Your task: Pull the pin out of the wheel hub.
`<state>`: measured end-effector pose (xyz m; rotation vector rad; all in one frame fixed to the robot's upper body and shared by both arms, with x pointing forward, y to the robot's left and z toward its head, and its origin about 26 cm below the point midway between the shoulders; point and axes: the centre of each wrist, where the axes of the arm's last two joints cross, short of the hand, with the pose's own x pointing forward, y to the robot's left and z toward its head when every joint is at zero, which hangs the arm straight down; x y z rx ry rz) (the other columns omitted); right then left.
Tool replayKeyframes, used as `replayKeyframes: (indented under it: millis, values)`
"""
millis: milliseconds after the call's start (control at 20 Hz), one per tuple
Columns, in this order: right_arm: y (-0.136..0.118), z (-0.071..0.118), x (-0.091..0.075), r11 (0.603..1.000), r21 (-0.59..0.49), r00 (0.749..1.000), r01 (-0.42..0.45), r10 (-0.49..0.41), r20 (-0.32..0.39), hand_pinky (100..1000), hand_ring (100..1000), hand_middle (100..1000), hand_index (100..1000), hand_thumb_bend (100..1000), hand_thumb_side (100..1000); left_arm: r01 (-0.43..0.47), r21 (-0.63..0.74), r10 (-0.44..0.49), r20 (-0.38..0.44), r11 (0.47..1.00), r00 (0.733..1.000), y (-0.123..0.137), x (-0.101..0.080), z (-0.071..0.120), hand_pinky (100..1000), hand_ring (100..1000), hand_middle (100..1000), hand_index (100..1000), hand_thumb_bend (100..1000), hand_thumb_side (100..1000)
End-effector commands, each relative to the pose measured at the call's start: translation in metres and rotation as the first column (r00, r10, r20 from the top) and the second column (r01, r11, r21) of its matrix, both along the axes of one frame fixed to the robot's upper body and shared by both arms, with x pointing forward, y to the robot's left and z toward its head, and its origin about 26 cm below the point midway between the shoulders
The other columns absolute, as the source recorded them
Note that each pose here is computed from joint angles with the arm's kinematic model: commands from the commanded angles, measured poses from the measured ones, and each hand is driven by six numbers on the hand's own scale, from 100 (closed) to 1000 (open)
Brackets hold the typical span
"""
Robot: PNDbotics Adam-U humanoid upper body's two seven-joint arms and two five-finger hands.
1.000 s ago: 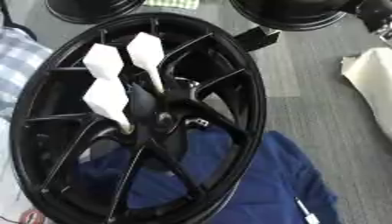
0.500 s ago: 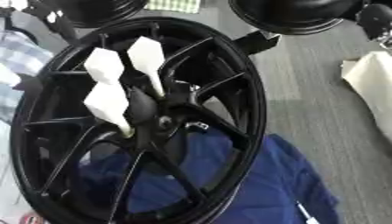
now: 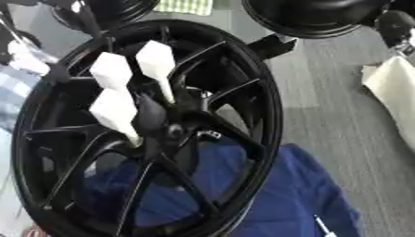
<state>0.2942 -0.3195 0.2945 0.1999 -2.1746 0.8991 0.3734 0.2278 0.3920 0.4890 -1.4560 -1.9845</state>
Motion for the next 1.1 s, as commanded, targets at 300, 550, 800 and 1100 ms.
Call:
replayKeyframes:
  millis: [300, 550, 800, 1100]
  values:
    - [0.001, 0.011, -0.004, 1.000, -0.024, 0.999, 0.002, -0.001, 0.036, 949, 790, 646, 795, 100, 305, -0.002, 0.001, 0.002, 0.011, 1.000, 1.000, -0.006, 0.002, 0.007, 849, 824, 760, 830, 478, 299]
    - [0.002, 0.010, -0.004, 1.000, -0.023, 0.999, 0.000, 0.000, 0.033, 949, 790, 645, 795, 100, 307, -0.004, -0.002, 0.004, 0.000, 1.000, 1.000, -0.012, 0.006, 0.005, 850, 824, 761, 832, 474, 301]
    - [0.002, 0.010, -0.004, 1.000, -0.022, 0.999, 0.002, -0.001, 0.034, 949, 790, 646, 795, 100, 308, -0.017, -0.009, 0.016, -0.018, 1.000, 1.000, -0.015, 0.013, 0.002, 848, 820, 755, 829, 460, 297]
    - [0.002, 0.010, -0.004, 1.000, -0.018, 0.999, 0.001, -0.001, 0.034, 949, 790, 646, 795, 100, 308, -0.040, -0.004, 0.040, -0.027, 0.999, 0.999, -0.015, 0.019, -0.003, 844, 814, 748, 824, 443, 294]
